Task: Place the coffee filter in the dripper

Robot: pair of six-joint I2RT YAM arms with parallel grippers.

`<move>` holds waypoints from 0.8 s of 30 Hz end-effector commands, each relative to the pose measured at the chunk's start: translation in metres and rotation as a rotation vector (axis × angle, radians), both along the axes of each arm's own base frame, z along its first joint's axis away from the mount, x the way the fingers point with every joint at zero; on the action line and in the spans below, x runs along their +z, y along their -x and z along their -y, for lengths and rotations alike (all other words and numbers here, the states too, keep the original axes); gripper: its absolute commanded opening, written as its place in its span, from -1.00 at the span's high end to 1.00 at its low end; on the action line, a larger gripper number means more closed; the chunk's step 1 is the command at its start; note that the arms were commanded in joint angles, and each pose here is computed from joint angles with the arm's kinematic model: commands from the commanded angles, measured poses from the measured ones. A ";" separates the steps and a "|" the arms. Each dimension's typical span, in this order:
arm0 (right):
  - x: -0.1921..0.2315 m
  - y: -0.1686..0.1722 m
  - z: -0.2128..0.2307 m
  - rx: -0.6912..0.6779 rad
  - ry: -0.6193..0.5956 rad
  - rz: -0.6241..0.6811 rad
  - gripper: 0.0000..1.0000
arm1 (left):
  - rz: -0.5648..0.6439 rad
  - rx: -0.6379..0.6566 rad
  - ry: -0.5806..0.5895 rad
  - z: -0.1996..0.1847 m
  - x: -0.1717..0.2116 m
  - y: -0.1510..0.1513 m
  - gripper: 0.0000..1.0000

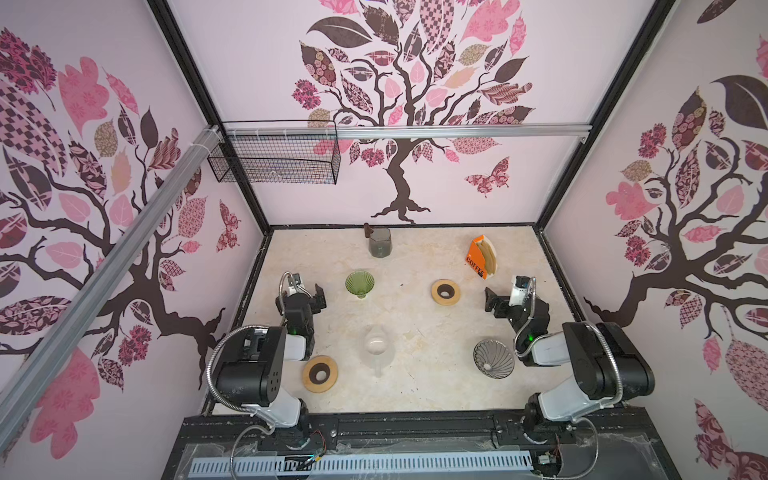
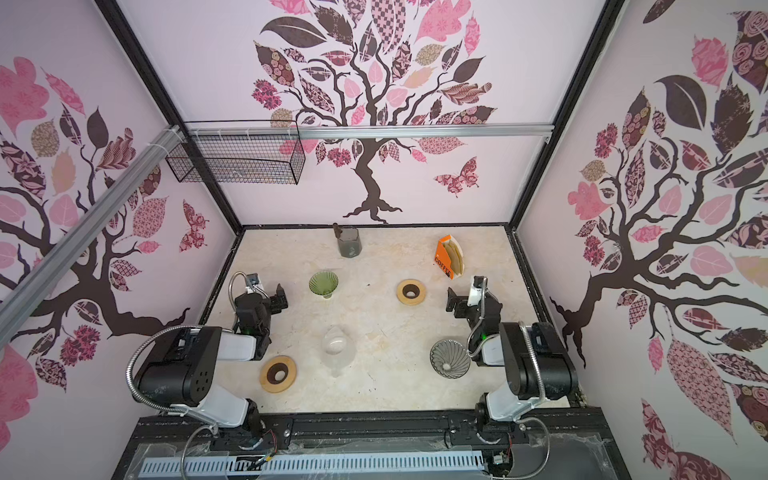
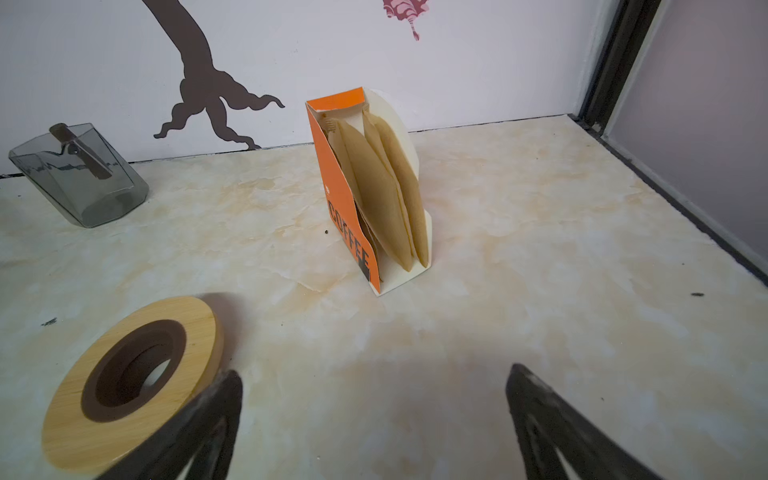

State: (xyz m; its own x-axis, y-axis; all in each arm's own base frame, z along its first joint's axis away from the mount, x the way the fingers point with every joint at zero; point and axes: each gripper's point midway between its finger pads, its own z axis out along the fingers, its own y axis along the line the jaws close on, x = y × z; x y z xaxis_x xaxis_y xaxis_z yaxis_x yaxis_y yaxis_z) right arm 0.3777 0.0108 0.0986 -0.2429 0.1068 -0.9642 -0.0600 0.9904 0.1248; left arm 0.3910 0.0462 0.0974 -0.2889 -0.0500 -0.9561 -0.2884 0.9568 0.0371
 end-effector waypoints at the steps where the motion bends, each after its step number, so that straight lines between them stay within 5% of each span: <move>1: 0.014 -0.007 -0.001 0.006 0.016 0.049 -1.00 | 0.038 -0.005 0.012 0.000 0.008 -0.003 -0.96; 24: 0.014 -0.007 -0.002 0.007 0.016 0.050 -1.00 | 0.038 -0.002 0.012 0.000 0.008 -0.003 -0.96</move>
State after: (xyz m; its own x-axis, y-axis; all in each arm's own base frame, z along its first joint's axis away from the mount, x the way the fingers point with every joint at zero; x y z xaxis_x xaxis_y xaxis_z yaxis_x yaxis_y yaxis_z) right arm 0.3777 0.0108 0.0985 -0.2433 0.1068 -0.9641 -0.0600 0.9904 0.1248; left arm 0.3910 0.0461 0.0974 -0.2889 -0.0500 -0.9560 -0.2874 0.9571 0.0368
